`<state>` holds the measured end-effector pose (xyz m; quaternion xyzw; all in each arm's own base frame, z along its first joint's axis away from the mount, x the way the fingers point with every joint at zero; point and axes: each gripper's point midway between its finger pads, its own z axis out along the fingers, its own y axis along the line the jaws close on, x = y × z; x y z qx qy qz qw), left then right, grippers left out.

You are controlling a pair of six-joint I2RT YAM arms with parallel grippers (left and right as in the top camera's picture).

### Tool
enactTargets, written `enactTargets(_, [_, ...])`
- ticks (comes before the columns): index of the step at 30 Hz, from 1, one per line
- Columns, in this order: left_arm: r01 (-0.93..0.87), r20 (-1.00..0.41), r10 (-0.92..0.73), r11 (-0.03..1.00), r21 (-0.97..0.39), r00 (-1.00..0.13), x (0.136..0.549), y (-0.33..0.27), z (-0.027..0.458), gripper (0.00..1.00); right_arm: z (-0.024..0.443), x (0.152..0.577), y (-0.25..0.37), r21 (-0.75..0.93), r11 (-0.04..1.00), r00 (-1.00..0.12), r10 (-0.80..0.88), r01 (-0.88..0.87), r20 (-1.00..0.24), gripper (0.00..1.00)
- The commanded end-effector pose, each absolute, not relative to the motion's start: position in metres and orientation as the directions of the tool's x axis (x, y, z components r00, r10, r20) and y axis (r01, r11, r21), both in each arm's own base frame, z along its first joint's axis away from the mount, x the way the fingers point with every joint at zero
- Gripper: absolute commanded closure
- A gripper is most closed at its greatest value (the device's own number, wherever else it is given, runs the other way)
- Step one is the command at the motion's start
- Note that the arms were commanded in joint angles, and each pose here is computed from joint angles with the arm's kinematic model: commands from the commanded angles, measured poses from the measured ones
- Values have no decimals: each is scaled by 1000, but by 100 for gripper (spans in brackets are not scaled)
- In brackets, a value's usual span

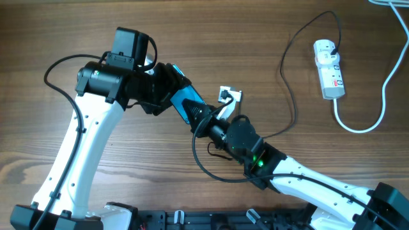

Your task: Plug charger to phone and switch on socket

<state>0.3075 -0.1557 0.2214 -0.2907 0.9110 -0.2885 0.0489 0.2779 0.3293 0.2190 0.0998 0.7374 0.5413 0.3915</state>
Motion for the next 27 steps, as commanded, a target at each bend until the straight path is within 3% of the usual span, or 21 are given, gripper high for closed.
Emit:
enactTargets(1, [-482, 62, -549, 668, -567, -834, 308, -157, 227, 33, 247, 267, 338, 938, 237, -733, 586, -254, -347, 95])
enactTargets(4, [-481, 62, -549, 668, -567, -834, 308, -157, 227, 27, 243, 269, 336, 958, 213, -747, 602, -193, -284, 96])
enactTargets(6, [-482, 62, -549, 668, -567, -834, 308, -157, 227, 22, 224, 273, 331, 991, 127, -763, 643, 31, -59, 96])
enactTargets(7, [-481, 61, -548, 668, -567, -834, 308, -157, 227, 19, 213, 274, 328, 979, 43, -743, 657, 201, 124, 95])
enactTargets(10, [-461, 20, -541, 696, -550, -841, 310, -151, 225, 18, 212, 273, 329, 931, -85, -701, 635, 354, 324, 95])
enactTargets(12, [-470, -7, -546, 727, -501, -838, 307, -141, 219, 11, 213, 272, 329, 900, -136, -673, 620, 414, 403, 95])
enactTargets(14, [-447, -78, -527, 783, -433, -847, 308, -124, 212, 0, 211, 274, 327, 884, -153, -660, 613, 441, 435, 95])
enactTargets(17, [-508, -115, -562, 805, -307, -819, 293, -79, 209, 0, 191, 270, 321, 857, -86, -674, 579, 509, 459, 95])
enactTargets(21, [-463, -325, -580, 805, -372, -747, 262, -48, 268, 0, 202, 254, 323, 815, -66, -735, 395, 576, 552, 95])
enactTargets(23, [-421, -398, -590, 795, -436, -702, 232, -43, 298, 0, 236, 252, 326, 863, -126, -810, 301, 489, 503, 95])
enactTargets(26, [-508, -347, -715, 684, -523, -607, 201, -38, 298, 0, 264, 249, 327, 894, -193, -860, 252, 405, 444, 95])
enactTargets(27, [-610, -213, -807, 563, -557, -550, 193, -44, 274, 0, 257, 248, 327, 887, -170, -851, 255, 428, 460, 95])
